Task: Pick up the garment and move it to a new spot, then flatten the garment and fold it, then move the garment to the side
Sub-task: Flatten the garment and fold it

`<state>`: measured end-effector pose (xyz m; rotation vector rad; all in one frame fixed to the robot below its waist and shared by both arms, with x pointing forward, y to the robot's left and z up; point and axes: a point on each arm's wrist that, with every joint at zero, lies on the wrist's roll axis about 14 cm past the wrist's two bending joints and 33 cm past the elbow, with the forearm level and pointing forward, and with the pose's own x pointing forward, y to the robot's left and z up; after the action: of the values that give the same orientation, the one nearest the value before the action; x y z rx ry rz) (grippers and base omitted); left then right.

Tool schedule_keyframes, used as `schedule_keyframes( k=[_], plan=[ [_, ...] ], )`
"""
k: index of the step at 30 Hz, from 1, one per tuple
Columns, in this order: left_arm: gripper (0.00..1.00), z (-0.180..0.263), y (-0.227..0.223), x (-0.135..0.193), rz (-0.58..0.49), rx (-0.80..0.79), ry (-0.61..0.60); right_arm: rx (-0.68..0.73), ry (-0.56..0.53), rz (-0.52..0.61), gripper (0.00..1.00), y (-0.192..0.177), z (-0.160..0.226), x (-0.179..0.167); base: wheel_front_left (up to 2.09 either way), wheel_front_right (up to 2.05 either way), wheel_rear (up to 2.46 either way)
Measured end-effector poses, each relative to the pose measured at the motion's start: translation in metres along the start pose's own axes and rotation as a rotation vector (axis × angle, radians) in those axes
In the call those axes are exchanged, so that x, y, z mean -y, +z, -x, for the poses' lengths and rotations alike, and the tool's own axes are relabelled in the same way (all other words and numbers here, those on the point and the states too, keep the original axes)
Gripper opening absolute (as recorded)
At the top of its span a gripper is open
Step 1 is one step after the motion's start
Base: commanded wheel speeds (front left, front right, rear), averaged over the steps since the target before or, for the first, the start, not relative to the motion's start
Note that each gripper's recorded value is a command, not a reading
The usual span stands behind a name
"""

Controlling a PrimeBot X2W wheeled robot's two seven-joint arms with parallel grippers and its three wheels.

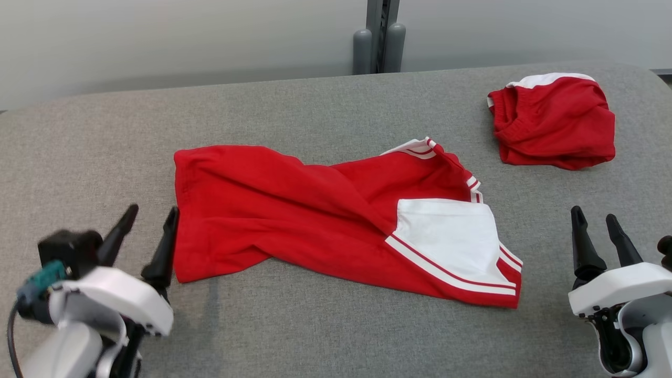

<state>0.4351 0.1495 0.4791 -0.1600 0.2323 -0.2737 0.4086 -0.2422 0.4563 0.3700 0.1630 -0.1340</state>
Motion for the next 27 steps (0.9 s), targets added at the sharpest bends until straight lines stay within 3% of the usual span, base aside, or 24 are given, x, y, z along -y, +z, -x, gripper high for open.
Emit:
schedule_keyframes(
  k=[6, 14, 27],
  plan=[
    [1.00, 0.025, -0.021, -0.004, 0.082, 0.015, 0.100, -0.005, 0.015, -0.023, 1.00, -0.005, 0.004, -0.007, 0.00, 0.00, 0.00],
    [1.00, 0.033, -0.024, -0.003, 0.096, -0.007, 0.101, -0.023, 0.049, -0.011, 1.00, -0.007, 0.002, -0.019, 0.00, 0.00, 0.00],
    [1.00, 0.019, -0.057, 0.002, 0.065, -0.229, 0.046, -0.034, 0.046, -0.004, 1.00, -0.008, 0.002, -0.017, 0.00, 0.00, 0.00]
  ],
)
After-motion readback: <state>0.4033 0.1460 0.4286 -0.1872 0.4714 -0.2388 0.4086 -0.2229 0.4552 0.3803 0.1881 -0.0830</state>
